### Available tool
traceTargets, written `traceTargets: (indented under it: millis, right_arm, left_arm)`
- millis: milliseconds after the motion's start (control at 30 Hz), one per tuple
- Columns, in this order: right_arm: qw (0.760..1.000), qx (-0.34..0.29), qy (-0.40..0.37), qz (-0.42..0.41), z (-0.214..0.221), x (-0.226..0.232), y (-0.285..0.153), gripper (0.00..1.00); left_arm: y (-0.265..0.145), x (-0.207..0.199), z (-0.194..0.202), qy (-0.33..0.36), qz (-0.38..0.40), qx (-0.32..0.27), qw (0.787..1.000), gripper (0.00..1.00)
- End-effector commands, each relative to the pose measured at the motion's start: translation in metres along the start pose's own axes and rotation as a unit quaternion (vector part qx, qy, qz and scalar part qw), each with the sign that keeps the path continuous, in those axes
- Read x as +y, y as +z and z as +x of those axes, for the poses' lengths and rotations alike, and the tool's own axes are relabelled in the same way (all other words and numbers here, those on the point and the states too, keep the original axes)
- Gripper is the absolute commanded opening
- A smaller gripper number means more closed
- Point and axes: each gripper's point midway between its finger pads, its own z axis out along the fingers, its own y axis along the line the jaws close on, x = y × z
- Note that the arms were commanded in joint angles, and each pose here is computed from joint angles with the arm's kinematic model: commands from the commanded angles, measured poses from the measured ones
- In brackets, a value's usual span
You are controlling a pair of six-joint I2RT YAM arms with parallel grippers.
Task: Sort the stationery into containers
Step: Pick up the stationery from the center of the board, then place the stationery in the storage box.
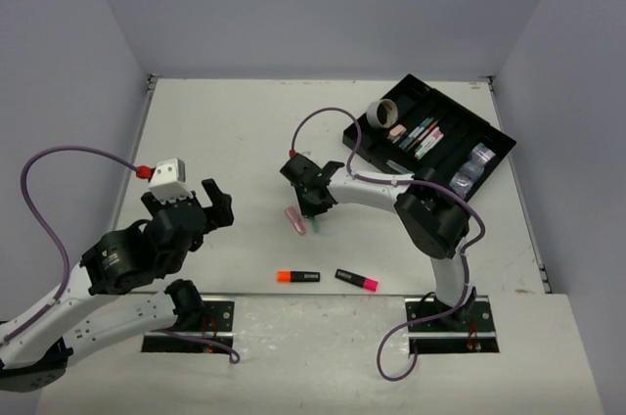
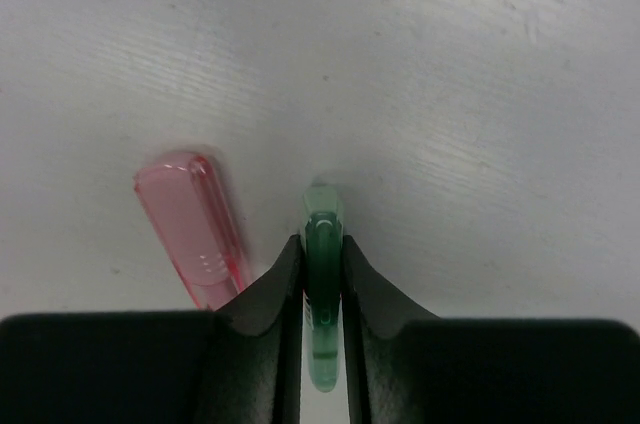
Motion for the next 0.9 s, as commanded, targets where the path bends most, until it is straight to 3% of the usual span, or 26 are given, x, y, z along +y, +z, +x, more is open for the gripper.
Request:
traceTargets:
  millis: [0,200,267,400,533,733,867]
  right_arm:
    - [0.999,-0.024,0.006,0.024,-0.005,-0.017,-0.025,0.0]
    - [0.996,-0.076,0.034,0.027,-0.037,-0.05,-0.067,0.0]
    - [0.993,-0.101,0.058,0.034,-0.055,-0.08,-0.086,0.0]
    - [0.972,-0.127,0.171,0.098,-0.084,-0.2,-0.111,0.0]
    - [0.942,-0.148,0.275,0.126,-0.104,-0.287,-0.124,0.0]
    - [0.896,-0.154,0.384,0.163,-0.123,-0.383,-0.105,0.0]
    - [0.881,-0.147,0.414,0.176,-0.126,-0.408,-0.085,0.0]
  left_arm:
    - [0.001,0.006,-0.008,-0.005,-0.013,-0.023,1.0,1.0]
    - [0.001,0.006,-0.008,-0.007,-0.012,-0.023,1.0,1.0]
    - [0.0,0.007,-0.008,-0.009,-0.01,-0.024,1.0,1.0]
    - [-0.001,0.007,-0.009,-0.017,-0.004,-0.027,1.0,1.0]
    - [-0.002,0.005,-0.008,-0.017,0.005,-0.026,1.0,1.0]
    - [-0.001,0.002,-0.007,-0.014,0.012,-0.024,1.0,1.0]
    - [-0.001,-0.001,-0.006,-0.01,0.02,-0.024,0.999,1.0]
